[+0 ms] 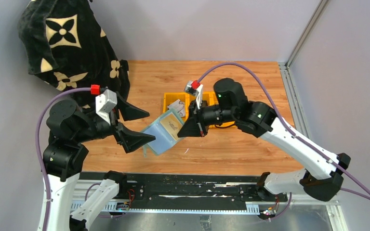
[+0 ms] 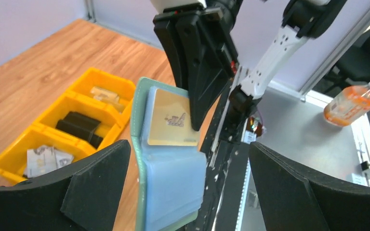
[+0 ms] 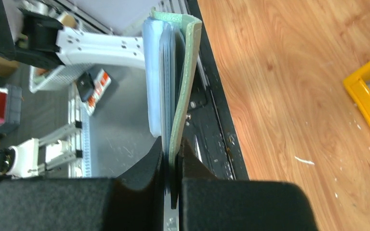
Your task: Take the credit cards out of the card holder
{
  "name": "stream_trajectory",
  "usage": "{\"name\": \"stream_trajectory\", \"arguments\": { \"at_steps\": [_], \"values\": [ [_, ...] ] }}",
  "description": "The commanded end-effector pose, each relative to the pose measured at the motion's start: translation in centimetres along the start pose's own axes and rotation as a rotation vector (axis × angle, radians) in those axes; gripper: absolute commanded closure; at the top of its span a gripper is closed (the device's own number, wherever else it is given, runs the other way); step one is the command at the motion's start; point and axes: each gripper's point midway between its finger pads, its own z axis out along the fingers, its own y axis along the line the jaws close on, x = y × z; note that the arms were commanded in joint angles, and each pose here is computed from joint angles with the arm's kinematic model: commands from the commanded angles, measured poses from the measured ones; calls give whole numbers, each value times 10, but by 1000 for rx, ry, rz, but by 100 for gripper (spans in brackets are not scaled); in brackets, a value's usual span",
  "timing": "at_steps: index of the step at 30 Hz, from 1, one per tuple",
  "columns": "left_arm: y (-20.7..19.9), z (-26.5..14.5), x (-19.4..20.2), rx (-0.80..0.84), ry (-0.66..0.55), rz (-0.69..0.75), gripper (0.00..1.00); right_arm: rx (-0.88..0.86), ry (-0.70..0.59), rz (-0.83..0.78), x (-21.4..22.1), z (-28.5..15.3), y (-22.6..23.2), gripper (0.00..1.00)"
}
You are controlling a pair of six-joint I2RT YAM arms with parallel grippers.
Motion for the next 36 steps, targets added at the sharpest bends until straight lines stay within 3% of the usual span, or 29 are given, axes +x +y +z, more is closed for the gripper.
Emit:
{"name": "stream_trajectory", "arguments": {
  "at_steps": [1,5,9,15,19,24,26,27,29,31,36],
  "values": [
    [19,1,39,-24,76,51,1,31,132,-99,17,-4,6,100],
    [20,7,72,44,132,-43,9,16,225,-157,26,7,16,100],
    [19,6,77,56,135,-30,11,23,324,-199,39,20,19,100],
    [-2,2,85,159,141,-97,14,8,335,-227,32,33,26,100],
    [-13,-1,111,230,174,-207,32,-18,332,-243,26,39,33,100],
    [-10,0,115,221,181,-212,71,-53,360,-259,28,44,41,100],
    [-9,1,112,223,180,-211,77,-53,369,-263,30,44,42,100],
    [-9,1,111,225,181,-214,80,-56,367,-264,29,43,43,98],
    [-11,1,108,228,178,-208,84,-56,335,-270,24,41,45,74],
    [-12,0,104,225,171,-195,91,-48,260,-277,14,39,47,57],
    [-15,0,83,212,154,-184,100,-112,-98,-222,-23,28,61,36]
  ]
}}
